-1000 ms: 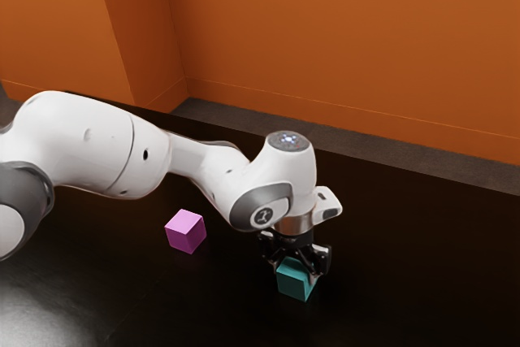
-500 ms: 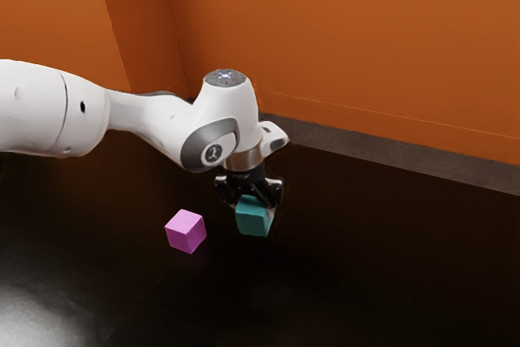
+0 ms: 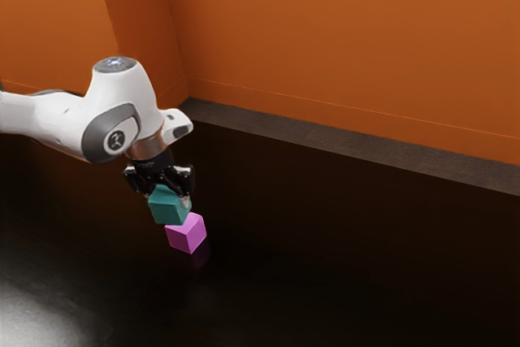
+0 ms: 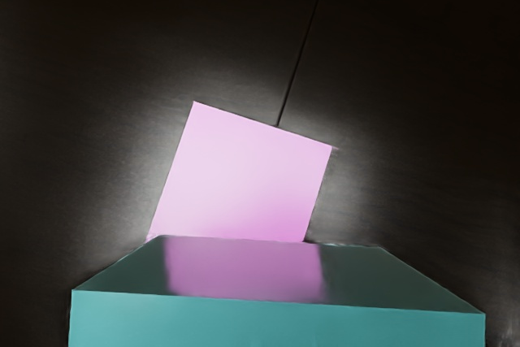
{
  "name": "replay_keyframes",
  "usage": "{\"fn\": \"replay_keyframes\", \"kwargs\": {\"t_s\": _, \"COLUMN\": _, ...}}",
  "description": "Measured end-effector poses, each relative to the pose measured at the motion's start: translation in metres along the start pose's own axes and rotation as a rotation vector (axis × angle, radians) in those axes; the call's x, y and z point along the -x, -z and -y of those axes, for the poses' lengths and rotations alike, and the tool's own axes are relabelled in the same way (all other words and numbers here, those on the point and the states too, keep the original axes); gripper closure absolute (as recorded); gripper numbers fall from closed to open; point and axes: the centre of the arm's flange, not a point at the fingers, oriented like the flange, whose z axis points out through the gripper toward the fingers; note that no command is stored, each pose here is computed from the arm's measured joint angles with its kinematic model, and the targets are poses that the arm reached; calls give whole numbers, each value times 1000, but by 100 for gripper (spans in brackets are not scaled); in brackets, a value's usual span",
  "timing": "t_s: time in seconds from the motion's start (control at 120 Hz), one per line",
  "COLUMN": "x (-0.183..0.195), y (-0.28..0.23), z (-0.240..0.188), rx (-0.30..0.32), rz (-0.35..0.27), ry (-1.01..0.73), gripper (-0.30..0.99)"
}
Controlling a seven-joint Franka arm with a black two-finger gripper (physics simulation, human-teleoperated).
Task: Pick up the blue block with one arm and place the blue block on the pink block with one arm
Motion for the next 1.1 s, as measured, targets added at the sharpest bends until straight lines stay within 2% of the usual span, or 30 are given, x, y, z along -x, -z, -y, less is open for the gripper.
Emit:
{"fn": "replay_keyframes", "kwargs": {"t_s": 0.183, "x": -9, "y": -17, "z": 20, "rx": 17, "rz": 14, "ry": -57, "gripper": 31}}
{"fn": "replay_keyframes", "kwargs": {"t_s": 0.333, "x": -17, "y": -27, "z": 25, "rx": 26, "rz": -3, "ry": -131, "gripper": 31}}
{"fn": "replay_keyframes", "kwargs": {"t_s": 0.717, "x": -29, "y": -50, "z": 11, "rx": 40, "rz": -2, "ry": -297, "gripper": 30}}
{"fn": "replay_keyframes", "kwargs": {"t_s": 0.9, "x": -27, "y": -57, "z": 14, "rx": 96, "rz": 21, "ry": -259, "gripper": 30}}
{"fn": "replay_keyframes", "kwargs": {"t_s": 1.1, "x": -28, "y": -57, "z": 15, "rx": 112, "rz": 19, "ry": -277, "gripper": 30}}
